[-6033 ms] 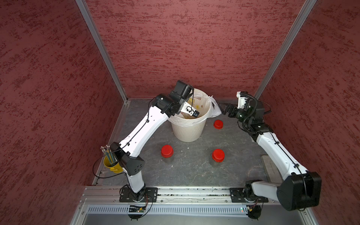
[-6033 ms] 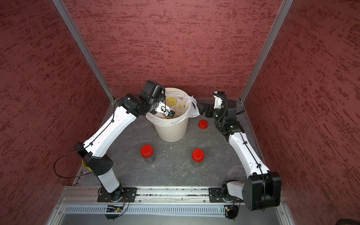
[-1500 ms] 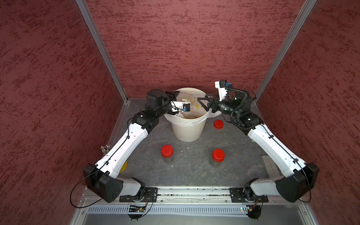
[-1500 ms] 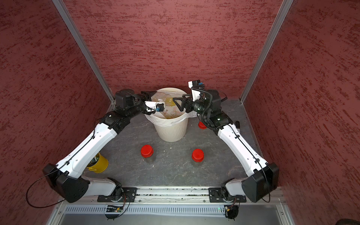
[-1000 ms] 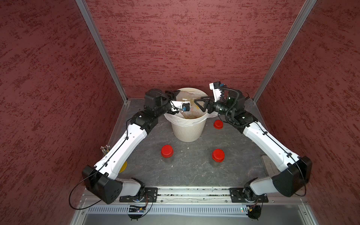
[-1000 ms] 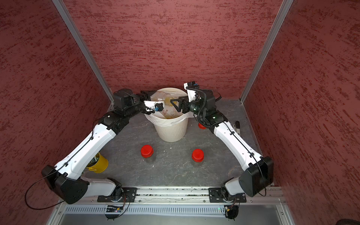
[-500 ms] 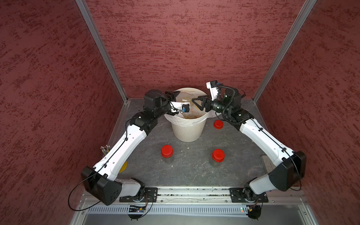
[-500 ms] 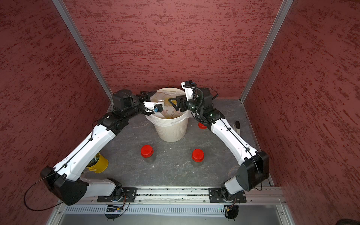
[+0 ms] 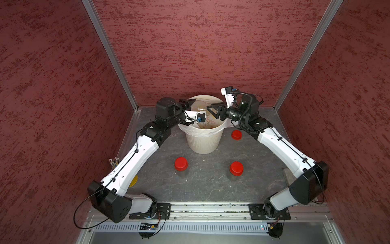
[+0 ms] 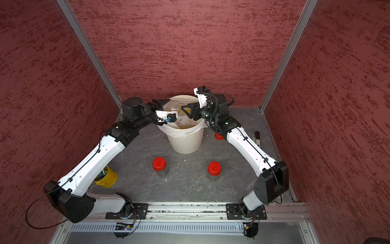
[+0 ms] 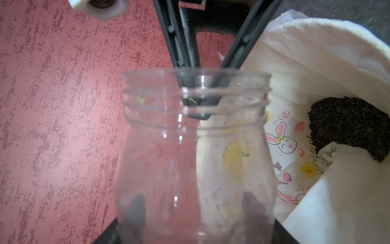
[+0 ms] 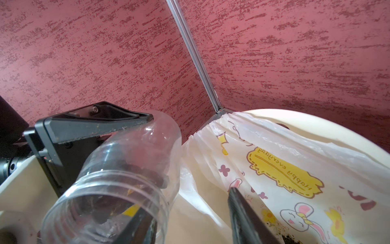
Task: Empty moldy tea leaves from jars
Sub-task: Place the jar at the center of the board.
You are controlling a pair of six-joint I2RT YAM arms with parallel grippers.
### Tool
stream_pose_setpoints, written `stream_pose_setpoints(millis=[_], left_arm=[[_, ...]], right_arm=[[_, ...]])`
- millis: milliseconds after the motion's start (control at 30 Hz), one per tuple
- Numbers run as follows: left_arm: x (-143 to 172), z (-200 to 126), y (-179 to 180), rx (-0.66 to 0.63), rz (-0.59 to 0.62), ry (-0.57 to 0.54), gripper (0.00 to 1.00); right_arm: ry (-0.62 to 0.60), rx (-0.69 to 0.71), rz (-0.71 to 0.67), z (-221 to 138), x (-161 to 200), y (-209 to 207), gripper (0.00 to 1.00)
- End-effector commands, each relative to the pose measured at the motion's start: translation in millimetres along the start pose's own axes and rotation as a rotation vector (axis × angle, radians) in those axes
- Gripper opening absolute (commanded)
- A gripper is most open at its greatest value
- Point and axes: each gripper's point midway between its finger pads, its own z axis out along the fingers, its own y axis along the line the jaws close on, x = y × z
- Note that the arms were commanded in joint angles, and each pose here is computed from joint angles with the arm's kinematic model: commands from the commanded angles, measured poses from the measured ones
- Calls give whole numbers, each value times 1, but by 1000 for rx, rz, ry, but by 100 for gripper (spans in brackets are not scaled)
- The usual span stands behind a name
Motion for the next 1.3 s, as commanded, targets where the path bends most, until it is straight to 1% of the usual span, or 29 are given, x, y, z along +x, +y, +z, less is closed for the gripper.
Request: stream_pose_setpoints(millis=[0,667,1267], left_arm=[[-7,-7,11,-37,-14,-32,59],[-8,0,13,-46,-21,-40,59],[-9,1,15,-61,-18,-50,62]], right_arm=[[-35,-54,-33,2,-16,18,50],[-17,-100,-30,9,-11,31,22],[-7,-138,-17,12,-8,44,10]])
